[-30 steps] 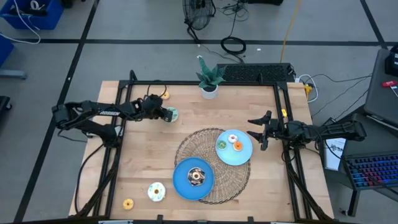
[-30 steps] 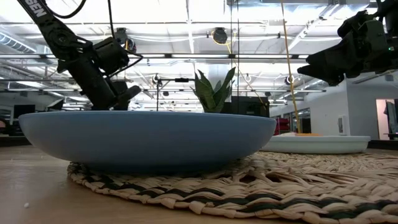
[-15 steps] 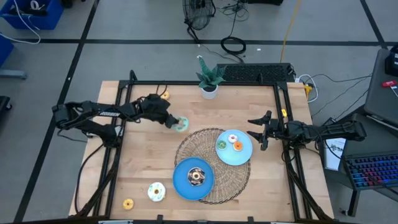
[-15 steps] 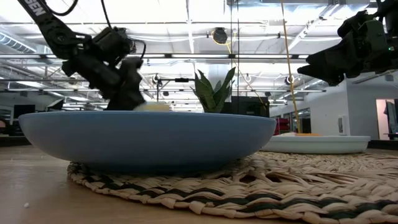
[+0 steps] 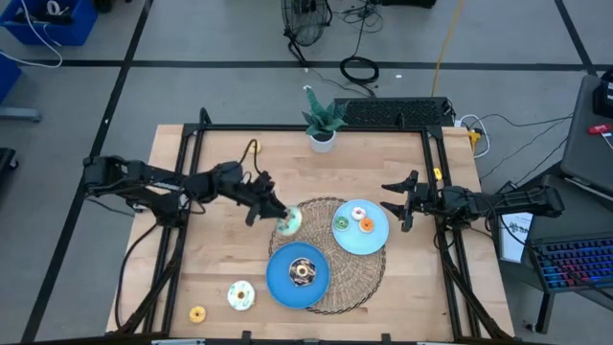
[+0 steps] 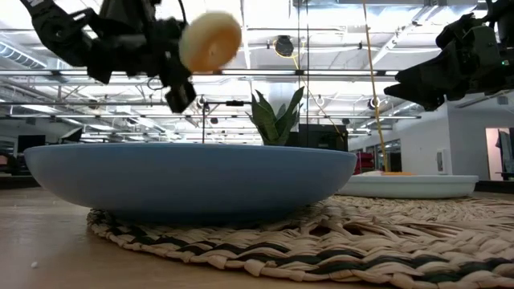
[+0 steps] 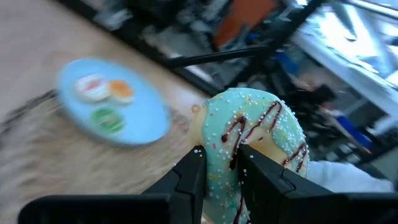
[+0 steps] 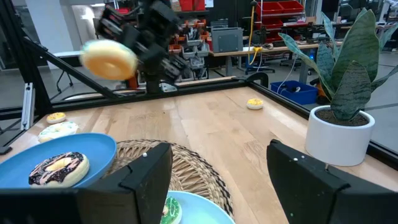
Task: Pick & Place donuts
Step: Put the large light blue donut on the blue plate
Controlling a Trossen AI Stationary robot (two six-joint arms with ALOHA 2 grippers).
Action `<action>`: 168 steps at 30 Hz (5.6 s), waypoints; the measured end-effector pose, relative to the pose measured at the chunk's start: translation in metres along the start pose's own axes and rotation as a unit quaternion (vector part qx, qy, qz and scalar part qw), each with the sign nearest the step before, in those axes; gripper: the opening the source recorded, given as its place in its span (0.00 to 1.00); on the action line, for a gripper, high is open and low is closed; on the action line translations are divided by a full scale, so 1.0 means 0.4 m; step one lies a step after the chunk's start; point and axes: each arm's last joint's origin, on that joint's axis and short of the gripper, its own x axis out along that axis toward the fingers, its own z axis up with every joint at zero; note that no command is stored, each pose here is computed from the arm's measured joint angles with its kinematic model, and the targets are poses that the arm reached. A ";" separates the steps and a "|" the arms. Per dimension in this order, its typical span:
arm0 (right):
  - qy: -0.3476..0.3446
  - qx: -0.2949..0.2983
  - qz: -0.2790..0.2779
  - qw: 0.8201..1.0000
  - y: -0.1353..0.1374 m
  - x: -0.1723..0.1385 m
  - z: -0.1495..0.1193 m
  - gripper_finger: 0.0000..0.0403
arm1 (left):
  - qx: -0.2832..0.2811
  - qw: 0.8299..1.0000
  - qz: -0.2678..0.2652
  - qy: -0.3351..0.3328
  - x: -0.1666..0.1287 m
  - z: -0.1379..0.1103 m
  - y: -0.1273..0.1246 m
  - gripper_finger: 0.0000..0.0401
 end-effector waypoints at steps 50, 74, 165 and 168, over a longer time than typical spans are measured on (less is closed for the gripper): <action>0.000 0.000 0.000 1.000 0.000 0.000 0.000 0.60 | 0.067 0.961 0.213 0.162 0.112 -0.162 -0.290 0.23; 0.000 0.000 0.000 1.000 0.000 0.000 0.000 0.60 | -0.101 0.920 0.284 0.252 0.147 -0.236 -0.200 0.23; 0.000 0.000 0.000 1.000 0.000 0.000 0.000 0.60 | 0.056 0.951 0.271 0.140 0.225 -0.211 -0.141 0.23; 0.000 0.000 0.000 1.000 0.000 0.000 0.000 0.60 | 0.052 0.954 0.259 0.142 0.222 -0.200 -0.140 0.23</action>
